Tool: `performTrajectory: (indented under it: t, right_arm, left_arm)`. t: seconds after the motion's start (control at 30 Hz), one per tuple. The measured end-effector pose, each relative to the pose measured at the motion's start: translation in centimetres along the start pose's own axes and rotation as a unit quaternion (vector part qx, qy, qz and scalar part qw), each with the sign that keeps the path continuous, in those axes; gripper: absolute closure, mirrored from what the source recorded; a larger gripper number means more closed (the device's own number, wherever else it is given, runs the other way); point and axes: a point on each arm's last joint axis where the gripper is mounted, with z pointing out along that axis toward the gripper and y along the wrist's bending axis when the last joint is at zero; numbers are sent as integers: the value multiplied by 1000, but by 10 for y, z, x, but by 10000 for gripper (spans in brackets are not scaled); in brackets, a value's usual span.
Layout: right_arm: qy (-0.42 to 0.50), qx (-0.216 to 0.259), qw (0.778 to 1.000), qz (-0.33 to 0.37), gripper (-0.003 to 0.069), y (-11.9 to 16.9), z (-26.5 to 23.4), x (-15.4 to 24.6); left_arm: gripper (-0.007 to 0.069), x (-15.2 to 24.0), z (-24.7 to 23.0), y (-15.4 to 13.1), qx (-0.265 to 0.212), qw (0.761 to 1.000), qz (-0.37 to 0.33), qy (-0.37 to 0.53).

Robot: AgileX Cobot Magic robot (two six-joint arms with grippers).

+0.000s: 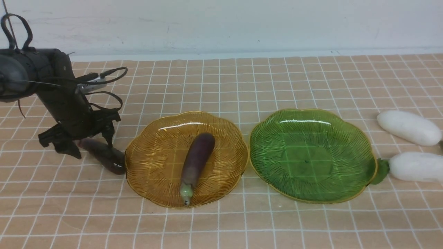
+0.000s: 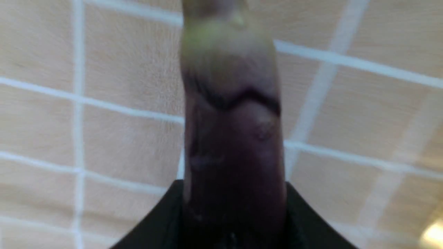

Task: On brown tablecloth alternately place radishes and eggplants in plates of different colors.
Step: 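Pick up the eggplant and place it in the yellow plate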

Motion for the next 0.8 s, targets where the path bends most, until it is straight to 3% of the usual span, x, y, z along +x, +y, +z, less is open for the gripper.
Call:
performTrajectory:
  t: [0.13, 0.27, 0.4, 0.5, 0.57, 0.7, 0.8]
  right_arm:
    - [-2, 0, 1000, 0, 674, 0, 0, 0]
    - [-9, 2, 1000, 15, 674, 0, 0, -2]
    - [-21, 21, 999, 27, 664, -3, -6, -15]
    - [-16, 52, 998, 37, 656, -8, -7, -35]
    - [10, 77, 996, 45, 634, -14, 2, -51]
    - [73, 101, 991, 52, 537, -23, 34, -66]
    - [124, 109, 983, 79, 414, -29, 69, -76]
  left_arm:
    - [380, 7, -72, -32, 80, 991, 87, -59]
    - [377, 21, -67, -84, 132, 976, 167, -54]
    - [340, 26, -35, -117, 117, 969, 217, -29]
    - [292, 26, -24, -118, 104, 969, 223, -20]
    - [200, 25, -21, -118, 98, 972, 213, -17]
    - [47, 23, -25, -118, 97, 973, 210, -22]
    - [6, 21, -35, -119, 98, 972, 214, -20]
